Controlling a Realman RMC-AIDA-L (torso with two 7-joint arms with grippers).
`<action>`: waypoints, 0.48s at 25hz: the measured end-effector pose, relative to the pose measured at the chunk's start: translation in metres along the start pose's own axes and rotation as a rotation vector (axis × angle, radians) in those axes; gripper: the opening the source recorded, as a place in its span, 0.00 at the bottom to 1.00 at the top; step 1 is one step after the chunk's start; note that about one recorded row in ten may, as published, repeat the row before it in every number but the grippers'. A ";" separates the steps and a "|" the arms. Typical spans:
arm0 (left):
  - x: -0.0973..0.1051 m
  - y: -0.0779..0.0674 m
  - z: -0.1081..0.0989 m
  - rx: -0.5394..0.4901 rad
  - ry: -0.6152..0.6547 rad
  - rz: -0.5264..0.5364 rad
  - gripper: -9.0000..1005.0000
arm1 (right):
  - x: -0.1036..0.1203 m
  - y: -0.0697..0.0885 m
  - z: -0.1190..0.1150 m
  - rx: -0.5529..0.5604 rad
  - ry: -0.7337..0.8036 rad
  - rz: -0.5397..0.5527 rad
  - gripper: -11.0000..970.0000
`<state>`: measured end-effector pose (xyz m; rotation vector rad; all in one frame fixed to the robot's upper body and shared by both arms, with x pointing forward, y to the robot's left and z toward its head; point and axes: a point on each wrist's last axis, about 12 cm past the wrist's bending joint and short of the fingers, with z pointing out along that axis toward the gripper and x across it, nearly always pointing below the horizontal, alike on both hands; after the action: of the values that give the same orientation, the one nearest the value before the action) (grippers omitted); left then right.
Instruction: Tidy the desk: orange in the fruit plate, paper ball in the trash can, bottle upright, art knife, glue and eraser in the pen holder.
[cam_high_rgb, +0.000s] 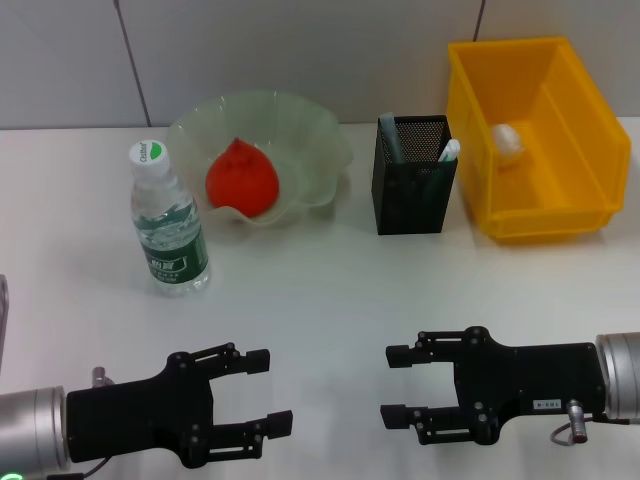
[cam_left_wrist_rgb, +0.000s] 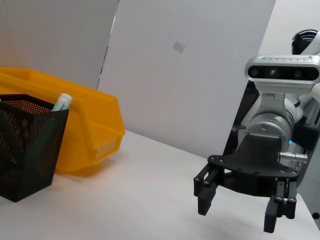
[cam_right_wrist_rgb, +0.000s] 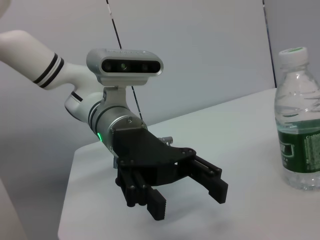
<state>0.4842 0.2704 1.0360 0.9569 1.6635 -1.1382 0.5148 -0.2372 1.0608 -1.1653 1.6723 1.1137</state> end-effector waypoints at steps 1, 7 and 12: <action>0.000 0.000 0.000 0.000 0.001 0.001 0.81 | 0.000 0.000 0.000 0.001 0.000 0.000 0.72; -0.001 0.001 -0.001 -0.001 0.002 0.001 0.81 | 0.000 -0.001 0.001 0.008 0.003 0.000 0.72; -0.001 0.001 -0.001 -0.002 0.003 -0.003 0.81 | 0.001 -0.001 0.001 0.008 0.002 0.001 0.72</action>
<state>0.4852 0.2719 1.0368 0.9549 1.6686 -1.1375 0.5155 -0.2363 1.0598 -1.1609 1.6781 1.1059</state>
